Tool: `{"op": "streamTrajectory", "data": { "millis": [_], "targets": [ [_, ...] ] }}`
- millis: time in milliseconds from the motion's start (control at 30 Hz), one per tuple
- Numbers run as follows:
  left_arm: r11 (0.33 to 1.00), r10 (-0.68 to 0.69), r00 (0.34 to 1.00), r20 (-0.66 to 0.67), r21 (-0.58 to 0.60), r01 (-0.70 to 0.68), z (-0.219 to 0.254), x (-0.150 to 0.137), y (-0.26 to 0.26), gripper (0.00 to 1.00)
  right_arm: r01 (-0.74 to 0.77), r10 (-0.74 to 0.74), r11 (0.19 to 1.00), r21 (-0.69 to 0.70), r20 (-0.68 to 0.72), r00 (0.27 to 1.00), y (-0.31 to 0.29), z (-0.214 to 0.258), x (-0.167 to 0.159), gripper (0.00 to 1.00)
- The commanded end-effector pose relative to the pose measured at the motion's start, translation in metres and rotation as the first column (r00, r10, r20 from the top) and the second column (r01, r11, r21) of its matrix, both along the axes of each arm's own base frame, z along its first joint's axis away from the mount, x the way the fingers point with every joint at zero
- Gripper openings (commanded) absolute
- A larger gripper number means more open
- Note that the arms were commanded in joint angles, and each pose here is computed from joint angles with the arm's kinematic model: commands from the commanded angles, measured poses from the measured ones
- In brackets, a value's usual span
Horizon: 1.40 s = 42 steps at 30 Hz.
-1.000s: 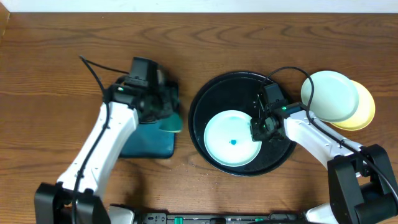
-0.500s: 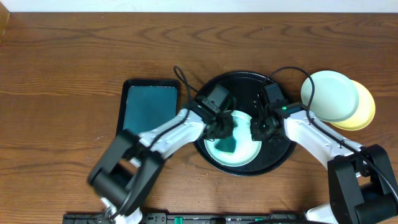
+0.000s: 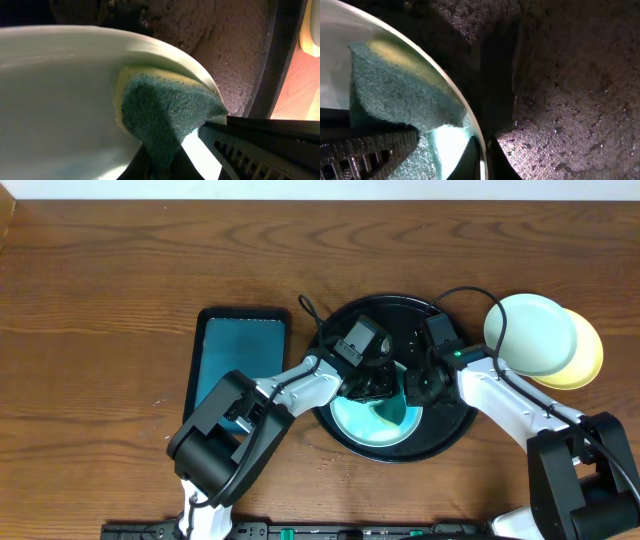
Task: Clean dirty plates on tray and stack at the side
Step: 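Scrub the pale green plate with the sponge while right gripper holds its rim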
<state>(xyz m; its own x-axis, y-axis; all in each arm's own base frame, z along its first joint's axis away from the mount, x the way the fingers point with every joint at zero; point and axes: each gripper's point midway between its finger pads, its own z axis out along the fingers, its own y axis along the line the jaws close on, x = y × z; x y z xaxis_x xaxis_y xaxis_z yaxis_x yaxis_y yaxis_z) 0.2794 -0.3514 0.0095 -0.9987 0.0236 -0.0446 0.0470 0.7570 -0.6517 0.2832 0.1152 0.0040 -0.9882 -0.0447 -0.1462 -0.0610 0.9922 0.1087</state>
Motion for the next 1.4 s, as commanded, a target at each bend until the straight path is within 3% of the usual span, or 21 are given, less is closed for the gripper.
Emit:
{"op": "streamTrajectory", "data": {
  "millis": [0,200,400,500,533,667,700,733,900,1000,1133,1233,1367],
  "targets": [
    [0.997,-0.074,0.992,-0.103,0.020,0.077,-0.030,-0.035,-0.006,0.08,0.027,-0.027,0.999,-0.031,-0.021,0.999,-0.004,-0.008,-0.006,0.01],
    [0.986,-0.158,0.969,-0.191,-0.072,0.147,-0.018,-0.060,-0.016,0.07,0.027,-0.027,0.999,-0.030,-0.021,0.999,-0.004,-0.008,-0.006,0.01],
    [0.991,-0.116,0.948,-0.298,0.028,0.131,-0.030,-0.076,0.006,0.07,0.027,-0.027,0.999,-0.031,-0.022,0.999,-0.004,-0.008,-0.007,0.01],
    [0.983,0.003,0.951,-0.308,0.177,0.054,-0.042,-0.065,0.035,0.08,0.027,-0.028,0.999,-0.031,-0.023,0.999,-0.004,-0.008,-0.007,0.01],
    [0.957,0.077,0.961,-0.264,0.291,0.003,-0.047,-0.051,0.058,0.07,0.027,-0.028,0.999,-0.032,-0.024,0.999,-0.004,-0.008,-0.007,0.01],
    [0.842,0.197,0.976,-0.095,0.527,-0.118,-0.047,-0.018,0.114,0.07,0.027,-0.028,0.999,-0.032,-0.024,0.999,-0.004,-0.008,-0.007,0.01],
    [0.804,0.211,0.977,-0.041,0.576,-0.149,-0.043,-0.010,0.127,0.07,0.027,-0.028,0.999,-0.032,-0.024,0.999,-0.004,-0.008,-0.007,0.01],
    [0.721,0.219,0.973,0.071,0.660,-0.211,-0.034,0.003,0.151,0.07,0.027,-0.027,0.999,-0.032,-0.024,0.999,-0.004,-0.008,-0.007,0.01],
    [0.547,0.173,0.949,0.264,0.775,-0.315,-0.011,0.020,0.192,0.07,0.026,-0.027,0.999,-0.032,-0.024,0.999,-0.004,-0.008,-0.007,0.01],
    [0.496,0.142,0.938,0.315,0.797,-0.343,-0.005,0.024,0.199,0.08,0.026,-0.027,0.999,-0.032,-0.024,0.999,-0.004,-0.008,-0.007,0.01],
    [0.546,0.148,0.936,0.318,0.763,-0.346,-0.008,0.026,0.184,0.07,0.026,-0.027,0.999,-0.032,-0.024,0.999,-0.004,-0.008,-0.007,0.01],
    [0.708,0.180,0.957,0.229,0.645,-0.287,-0.016,0.022,0.141,0.08,0.026,-0.027,0.999,-0.032,-0.024,0.999,-0.004,-0.008,-0.007,0.01],
    [0.911,0.143,0.987,0.080,0.379,-0.163,-0.012,0.009,0.067,0.07,0.026,-0.027,0.999,-0.032,-0.024,0.999,-0.004,-0.008,-0.007,0.01]
  ]
}}
